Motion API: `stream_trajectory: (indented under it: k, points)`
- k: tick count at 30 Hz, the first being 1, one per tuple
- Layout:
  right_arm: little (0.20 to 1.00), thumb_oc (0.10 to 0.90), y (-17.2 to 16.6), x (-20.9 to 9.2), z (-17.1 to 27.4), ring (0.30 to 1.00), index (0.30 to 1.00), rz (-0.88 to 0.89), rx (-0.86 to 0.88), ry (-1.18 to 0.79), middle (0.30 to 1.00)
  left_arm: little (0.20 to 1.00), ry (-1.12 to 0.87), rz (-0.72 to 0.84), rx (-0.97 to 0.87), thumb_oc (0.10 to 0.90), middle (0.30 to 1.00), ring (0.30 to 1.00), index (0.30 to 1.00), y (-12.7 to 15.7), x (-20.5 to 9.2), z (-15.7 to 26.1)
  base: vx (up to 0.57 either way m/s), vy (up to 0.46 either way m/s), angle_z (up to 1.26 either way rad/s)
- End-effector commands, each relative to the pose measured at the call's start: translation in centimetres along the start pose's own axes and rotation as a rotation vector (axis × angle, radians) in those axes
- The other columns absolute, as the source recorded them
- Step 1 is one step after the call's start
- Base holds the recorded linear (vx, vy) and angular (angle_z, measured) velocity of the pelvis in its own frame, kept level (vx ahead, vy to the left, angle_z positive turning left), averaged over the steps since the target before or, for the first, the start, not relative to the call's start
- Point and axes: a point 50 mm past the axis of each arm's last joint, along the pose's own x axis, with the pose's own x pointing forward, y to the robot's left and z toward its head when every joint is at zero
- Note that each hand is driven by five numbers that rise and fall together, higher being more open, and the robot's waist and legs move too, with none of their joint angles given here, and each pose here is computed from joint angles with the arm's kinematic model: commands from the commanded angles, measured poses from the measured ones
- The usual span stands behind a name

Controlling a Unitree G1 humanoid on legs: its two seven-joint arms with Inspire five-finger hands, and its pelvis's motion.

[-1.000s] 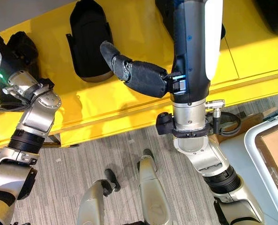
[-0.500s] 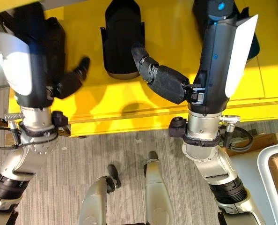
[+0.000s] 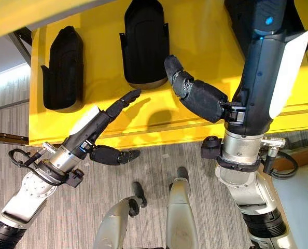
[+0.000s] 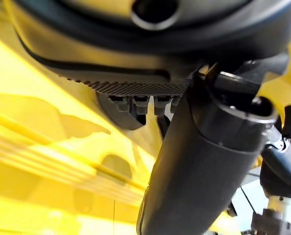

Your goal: Move parts from the plastic box to the shelf.

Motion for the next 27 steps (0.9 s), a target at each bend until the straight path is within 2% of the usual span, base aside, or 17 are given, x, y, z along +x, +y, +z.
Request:
stream_trajectory:
  k: [1, 7, 11, 21, 27]
  points:
    - [1.0, 0.9, -2.2, 2.7, 5.3, 1.0, 1.0, -0.126, 0.071, -0.351, 1.0, 1.0, -0.212, 0.096, -0.014, 0.9, 1.0, 1.0, 1.0, 2.4, 0.5, 4.0, 0.03, 0.015, -0.01]
    - [1.0, 0.9, -3.1, 2.0, 5.2, 1.0, 1.0, -0.118, 0.022, -0.335, 1.0, 1.0, 0.058, 0.263, 0.137, 0.9, 1.0, 1.0, 1.0, 3.5, -2.3, 0.8, 0.0, 0.0, 0.0]
    - [1.0, 0.9, -3.6, 2.1, 5.1, 1.0, 1.0, -0.132, 0.0, -0.325, 1.0, 1.0, 0.174, 0.3, 0.253, 0.9, 1.0, 1.0, 1.0, 4.7, -4.1, -0.5, -0.01, -0.004, 0.02]
    - [1.0, 0.9, -5.7, 1.2, 3.4, 1.0, 1.0, -0.269, -0.134, -0.197, 1.0, 1.0, 0.21, 0.241, 0.239, 0.9, 1.0, 1.0, 1.0, 4.7, -5.8, -0.7, 0.01, 0.007, 0.05]
    - [1.0, 0.9, -8.1, -1.6, 1.4, 1.0, 1.0, -0.25, -0.225, 0.062, 1.0, 1.0, 0.33, 0.22, 0.274, 0.9, 1.0, 1.0, 1.0, 5.0, -8.5, -1.4, 0.05, 0.024, -0.02]
